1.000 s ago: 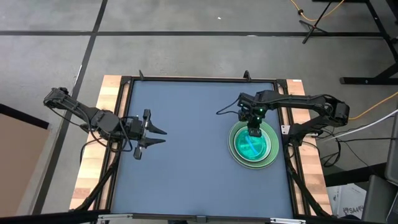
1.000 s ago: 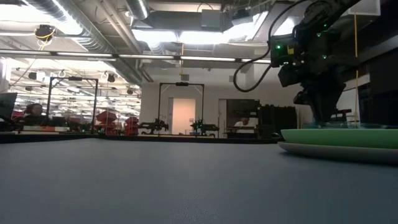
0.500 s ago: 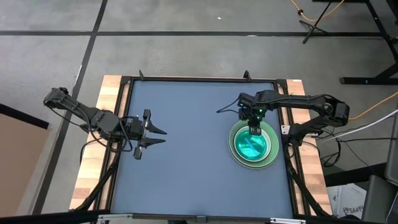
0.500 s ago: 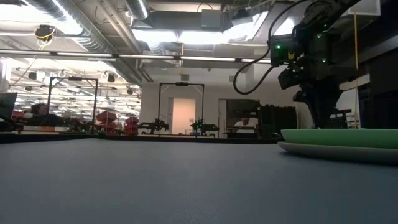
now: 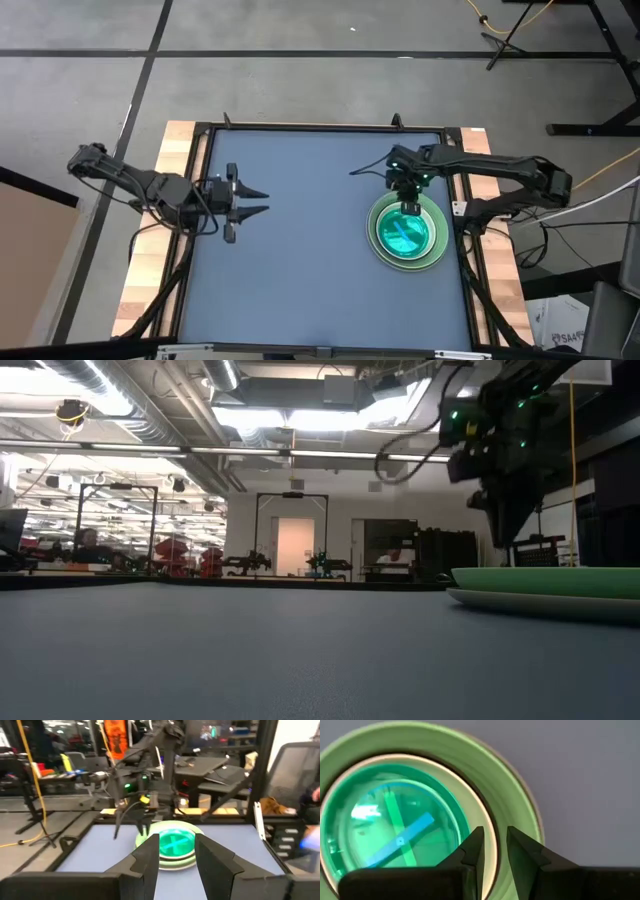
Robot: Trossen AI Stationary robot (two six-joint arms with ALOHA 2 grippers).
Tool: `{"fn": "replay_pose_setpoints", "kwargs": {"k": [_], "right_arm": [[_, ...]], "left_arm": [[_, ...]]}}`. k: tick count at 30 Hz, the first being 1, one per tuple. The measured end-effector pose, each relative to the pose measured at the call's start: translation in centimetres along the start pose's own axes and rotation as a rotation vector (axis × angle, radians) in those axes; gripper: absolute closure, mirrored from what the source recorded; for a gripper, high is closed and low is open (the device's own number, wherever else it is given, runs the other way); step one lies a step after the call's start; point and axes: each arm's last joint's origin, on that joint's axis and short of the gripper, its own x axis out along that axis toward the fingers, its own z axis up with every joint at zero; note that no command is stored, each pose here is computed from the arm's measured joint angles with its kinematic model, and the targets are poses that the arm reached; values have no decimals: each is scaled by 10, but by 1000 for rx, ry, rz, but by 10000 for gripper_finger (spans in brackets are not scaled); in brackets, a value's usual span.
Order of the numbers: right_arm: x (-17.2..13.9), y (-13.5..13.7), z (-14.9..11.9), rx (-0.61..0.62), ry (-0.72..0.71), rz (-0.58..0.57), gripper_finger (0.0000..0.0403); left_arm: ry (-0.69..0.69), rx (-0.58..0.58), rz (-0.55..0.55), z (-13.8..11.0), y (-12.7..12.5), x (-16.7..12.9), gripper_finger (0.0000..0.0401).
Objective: Stack plastic plates
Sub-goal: Return to Home Position
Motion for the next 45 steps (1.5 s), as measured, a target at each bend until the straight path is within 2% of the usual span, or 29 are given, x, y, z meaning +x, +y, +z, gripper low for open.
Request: {"fn": "replay_pose_setpoints", "kwargs": {"k": [10,19,25,27,32,39,45], "right_arm": [[-59,19,-24,-69,-281,-90,329],[-98,34,-48,-140,-644,-194,329],[-93,40,-65,-195,-806,-181,329],[-87,41,-72,-197,-812,-182,329],[-70,43,-88,-176,-849,-177,329],[-49,45,-100,-209,-1028,-134,329],[-37,45,-106,-200,-1129,-132,329]], "left_arm": [[-61,-11,77,10,21,-15,283],[67,41,80,-4,32,-38,283],[70,47,81,-28,35,-45,283],[60,39,82,-39,36,-46,283],[-16,13,83,-68,36,-47,283],[-110,-9,117,-105,39,-50,283],[-168,-1,133,-126,41,-54,283]]}}
